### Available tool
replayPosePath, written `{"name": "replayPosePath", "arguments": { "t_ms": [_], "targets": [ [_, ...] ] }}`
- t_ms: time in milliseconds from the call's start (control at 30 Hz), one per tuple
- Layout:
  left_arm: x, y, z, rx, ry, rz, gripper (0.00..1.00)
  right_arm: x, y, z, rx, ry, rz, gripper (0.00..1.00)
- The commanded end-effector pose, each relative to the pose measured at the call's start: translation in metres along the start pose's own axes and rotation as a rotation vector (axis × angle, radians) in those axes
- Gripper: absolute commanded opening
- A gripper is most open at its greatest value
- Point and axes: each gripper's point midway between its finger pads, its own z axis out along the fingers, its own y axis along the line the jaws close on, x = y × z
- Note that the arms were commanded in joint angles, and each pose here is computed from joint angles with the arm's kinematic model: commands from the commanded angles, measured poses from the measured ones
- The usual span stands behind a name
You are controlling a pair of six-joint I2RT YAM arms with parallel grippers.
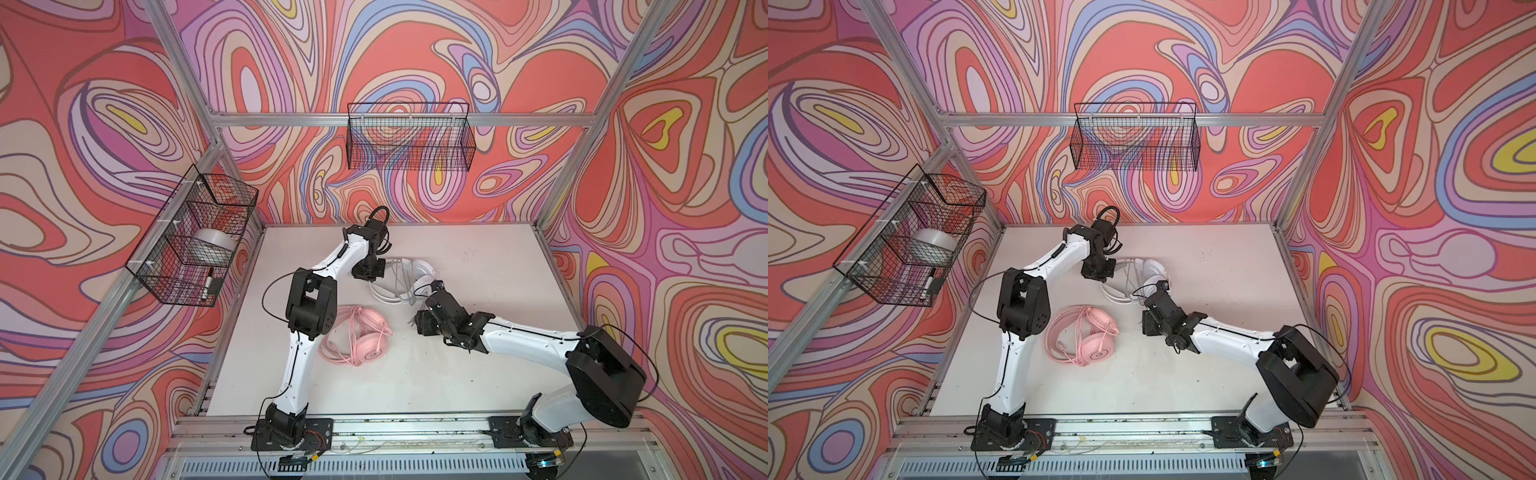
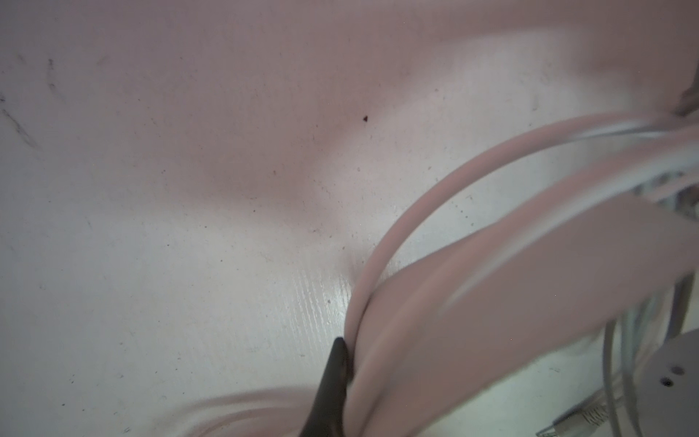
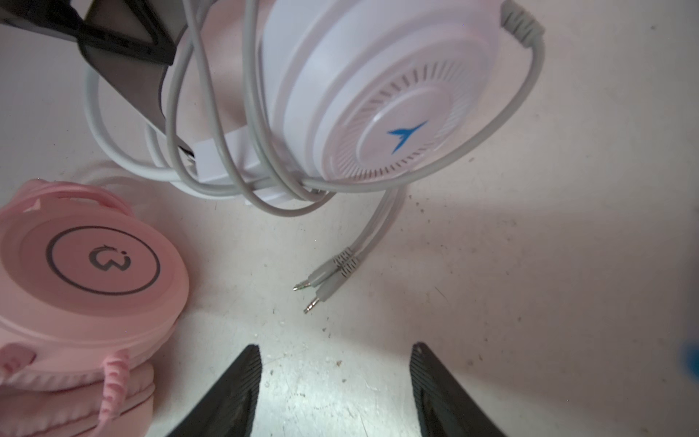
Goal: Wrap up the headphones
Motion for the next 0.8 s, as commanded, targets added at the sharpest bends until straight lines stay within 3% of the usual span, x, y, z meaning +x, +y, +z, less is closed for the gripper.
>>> {"name": "replayPosePath", "arguments": {
  "t_ms": [0,567,767],
  "targets": [
    [-0.006,-0.001,-0.008,0.020,-0.011,-0.030,0.00,0.004,0.001,0.010,0.031,0.031,0.051,0.66],
    [-0.004,0.001,-0.002,0.017,0.005,-0.022,0.00,0.017,-0.010,0.057,0.222,0.152,0.104,0.65],
    [-0.004,0.001,0.000,0.017,0.008,-0.020,0.00,0.023,-0.021,0.067,0.282,0.208,0.135,0.59]
  ]
}}
